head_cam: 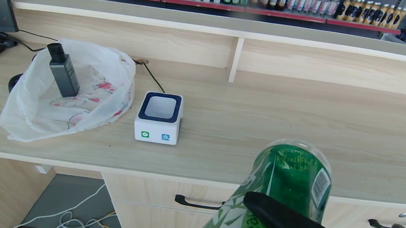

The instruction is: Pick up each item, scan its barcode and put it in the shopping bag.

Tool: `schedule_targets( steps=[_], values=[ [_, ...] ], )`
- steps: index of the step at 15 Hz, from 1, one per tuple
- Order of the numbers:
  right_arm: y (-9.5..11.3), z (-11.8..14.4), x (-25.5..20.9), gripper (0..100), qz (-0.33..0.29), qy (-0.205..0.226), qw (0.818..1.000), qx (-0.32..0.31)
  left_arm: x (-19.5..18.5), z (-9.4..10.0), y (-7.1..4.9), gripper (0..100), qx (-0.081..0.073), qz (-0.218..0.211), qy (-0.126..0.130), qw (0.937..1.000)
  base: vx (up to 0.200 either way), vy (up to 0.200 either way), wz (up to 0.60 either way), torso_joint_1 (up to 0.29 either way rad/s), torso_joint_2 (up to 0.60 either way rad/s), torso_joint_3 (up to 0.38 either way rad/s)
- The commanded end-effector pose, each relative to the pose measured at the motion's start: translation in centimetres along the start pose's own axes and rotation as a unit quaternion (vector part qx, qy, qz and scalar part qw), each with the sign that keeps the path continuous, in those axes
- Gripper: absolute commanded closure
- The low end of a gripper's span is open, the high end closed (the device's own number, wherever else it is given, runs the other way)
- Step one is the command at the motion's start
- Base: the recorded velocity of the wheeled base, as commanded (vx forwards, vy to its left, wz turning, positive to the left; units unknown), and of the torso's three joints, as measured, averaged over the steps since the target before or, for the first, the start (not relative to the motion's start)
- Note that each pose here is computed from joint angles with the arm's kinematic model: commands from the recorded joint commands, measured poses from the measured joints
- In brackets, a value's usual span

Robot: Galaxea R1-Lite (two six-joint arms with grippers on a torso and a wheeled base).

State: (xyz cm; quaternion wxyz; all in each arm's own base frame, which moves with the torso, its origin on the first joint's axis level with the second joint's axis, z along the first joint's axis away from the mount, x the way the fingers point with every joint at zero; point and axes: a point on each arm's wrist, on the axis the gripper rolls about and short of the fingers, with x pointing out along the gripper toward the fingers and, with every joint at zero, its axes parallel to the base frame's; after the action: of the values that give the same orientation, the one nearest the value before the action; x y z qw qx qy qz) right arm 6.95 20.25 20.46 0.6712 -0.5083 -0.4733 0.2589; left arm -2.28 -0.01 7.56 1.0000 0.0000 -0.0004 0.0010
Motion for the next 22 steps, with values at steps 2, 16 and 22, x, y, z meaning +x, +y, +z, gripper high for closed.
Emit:
schedule_targets(
  steps=[2, 16, 22],
  values=[
    [1.0, 0.0, 0.4, 100, 0.017, 0.002, 0.991, 0.133, 0.0, 0.0, 0.0, 0, 0.0, 0.0, 0.0, 1.0, 0.0, 0.0, 0.0, 0.0, 0.0, 0.0],
    [1.2, -2.8, 6.0, 100, -0.078, 0.068, 0.85, 0.516, 0.0, 0.0, 0.0, 0, 0.0, 0.0, 0.0, 1.0, 0.0, 0.0, 0.0, 0.0, 0.0, 0.0],
    [0.8, -11.0, 6.5, 100, -0.196, 0.139, 0.753, 0.613, 0.0, 0.0, 0.0, 0, 0.0, 0.0, 0.0, 1.0, 0.0, 0.0, 0.0, 0.0, 0.0, 0.0]
  ],
)
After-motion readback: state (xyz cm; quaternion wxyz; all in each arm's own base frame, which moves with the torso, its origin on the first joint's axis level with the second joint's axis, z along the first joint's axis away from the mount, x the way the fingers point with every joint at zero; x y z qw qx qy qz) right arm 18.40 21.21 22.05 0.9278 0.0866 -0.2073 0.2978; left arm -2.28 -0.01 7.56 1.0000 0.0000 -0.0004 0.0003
